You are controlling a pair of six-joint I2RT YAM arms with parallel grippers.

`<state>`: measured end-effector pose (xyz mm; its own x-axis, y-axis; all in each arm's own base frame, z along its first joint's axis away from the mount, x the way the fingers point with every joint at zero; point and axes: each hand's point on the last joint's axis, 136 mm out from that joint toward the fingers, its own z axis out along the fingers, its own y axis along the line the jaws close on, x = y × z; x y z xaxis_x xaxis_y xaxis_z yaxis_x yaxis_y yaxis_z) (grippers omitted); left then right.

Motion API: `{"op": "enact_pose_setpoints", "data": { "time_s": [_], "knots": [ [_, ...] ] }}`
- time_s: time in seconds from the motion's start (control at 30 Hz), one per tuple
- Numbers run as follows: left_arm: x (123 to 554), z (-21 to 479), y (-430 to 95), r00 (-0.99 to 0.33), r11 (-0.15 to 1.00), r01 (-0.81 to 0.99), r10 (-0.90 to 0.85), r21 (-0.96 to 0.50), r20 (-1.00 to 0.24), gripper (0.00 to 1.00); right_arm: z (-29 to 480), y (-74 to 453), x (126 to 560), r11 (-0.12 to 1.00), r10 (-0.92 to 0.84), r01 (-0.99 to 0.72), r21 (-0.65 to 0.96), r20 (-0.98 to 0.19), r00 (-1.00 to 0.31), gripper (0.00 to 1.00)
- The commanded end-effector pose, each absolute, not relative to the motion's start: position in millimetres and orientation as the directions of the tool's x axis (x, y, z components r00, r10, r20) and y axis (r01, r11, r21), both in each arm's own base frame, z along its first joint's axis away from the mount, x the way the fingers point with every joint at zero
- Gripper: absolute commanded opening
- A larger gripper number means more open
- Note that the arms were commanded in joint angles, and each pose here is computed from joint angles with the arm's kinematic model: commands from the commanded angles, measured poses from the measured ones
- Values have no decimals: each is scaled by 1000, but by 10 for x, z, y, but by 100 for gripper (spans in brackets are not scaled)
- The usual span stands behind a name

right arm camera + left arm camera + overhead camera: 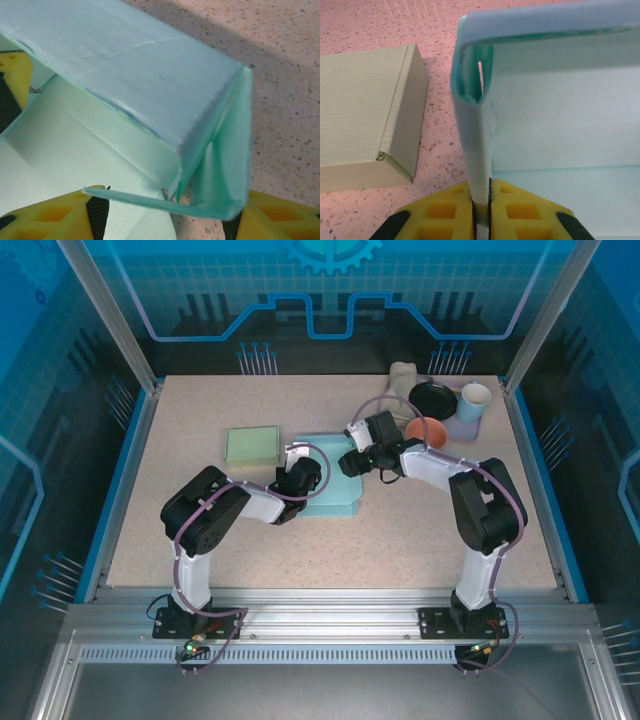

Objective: Fold the paper box

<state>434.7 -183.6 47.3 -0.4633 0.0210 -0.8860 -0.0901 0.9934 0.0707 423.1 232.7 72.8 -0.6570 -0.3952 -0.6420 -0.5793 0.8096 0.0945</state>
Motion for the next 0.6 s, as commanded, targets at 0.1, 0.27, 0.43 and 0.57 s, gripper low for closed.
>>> {"op": "enact_pose_setpoints", "data": {
  "time_s": [0.1,0.27,0.43,0.57],
  "knots": [
    [4292,337,-1852,-505,992,-56,72,116,-860,13,811,2565,4258,767,-383,-628,132,-691,-613,59],
    [4295,340,-1859,-504,992,-55,69,112,-861,13,906,2655,4134,721,-379,-676,154,-729,-570,62],
    [4295,333,-1865,-508,992,-50,75,117,-858,13,1040,2468,4099,766,-367,-631,119,-725,-583,62],
    [4297,327,-1862,-512,991,-51,78,121,-856,13,1134,2289,4085,799,-358,-593,100,-714,-602,62]
  ]
}}
